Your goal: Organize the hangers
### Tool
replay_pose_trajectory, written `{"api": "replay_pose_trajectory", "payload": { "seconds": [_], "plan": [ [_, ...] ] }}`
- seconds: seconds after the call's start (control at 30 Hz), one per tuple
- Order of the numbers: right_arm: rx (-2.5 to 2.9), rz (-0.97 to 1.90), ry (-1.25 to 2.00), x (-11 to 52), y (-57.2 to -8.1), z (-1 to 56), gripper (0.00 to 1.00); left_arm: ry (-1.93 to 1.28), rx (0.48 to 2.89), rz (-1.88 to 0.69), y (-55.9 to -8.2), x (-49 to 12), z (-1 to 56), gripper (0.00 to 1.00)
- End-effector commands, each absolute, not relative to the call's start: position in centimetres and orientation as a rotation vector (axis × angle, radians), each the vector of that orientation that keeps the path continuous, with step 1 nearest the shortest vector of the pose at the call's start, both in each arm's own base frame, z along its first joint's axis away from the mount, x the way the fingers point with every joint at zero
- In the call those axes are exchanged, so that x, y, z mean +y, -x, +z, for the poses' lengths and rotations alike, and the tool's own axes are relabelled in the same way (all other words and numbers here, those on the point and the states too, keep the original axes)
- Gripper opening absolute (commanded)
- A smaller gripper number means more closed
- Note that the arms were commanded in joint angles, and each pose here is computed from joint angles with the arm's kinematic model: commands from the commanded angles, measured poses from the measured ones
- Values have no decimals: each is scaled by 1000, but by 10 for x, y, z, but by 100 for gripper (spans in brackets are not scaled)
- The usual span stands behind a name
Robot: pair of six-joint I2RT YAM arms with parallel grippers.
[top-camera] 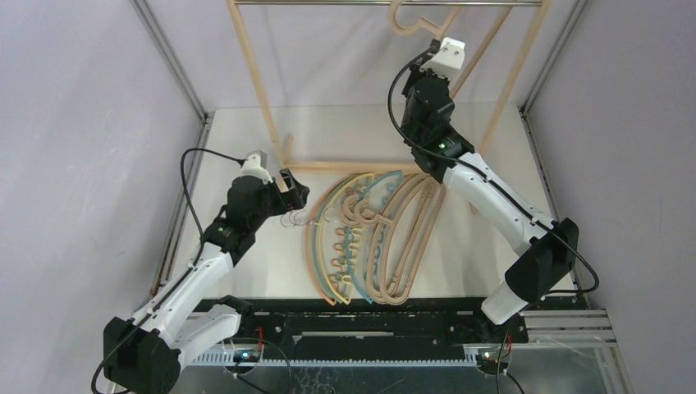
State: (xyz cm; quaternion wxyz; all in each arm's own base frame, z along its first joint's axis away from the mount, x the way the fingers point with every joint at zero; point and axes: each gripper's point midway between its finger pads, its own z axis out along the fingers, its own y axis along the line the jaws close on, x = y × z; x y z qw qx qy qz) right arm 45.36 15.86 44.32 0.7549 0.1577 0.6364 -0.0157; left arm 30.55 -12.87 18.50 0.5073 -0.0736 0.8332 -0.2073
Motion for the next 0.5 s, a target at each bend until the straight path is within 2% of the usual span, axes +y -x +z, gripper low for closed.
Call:
{"api": "replay_pose_trajectory", "payload": {
  "seconds": [0.0, 0.47],
  "plan": [
    [1351, -27, -405, 143, -456, 461, 0, 164, 1958, -518, -310, -132, 205, 99],
    [1455, -26, -414, 124, -469, 452, 0, 157, 1939, -526, -312, -133, 217, 100]
  ]
}}
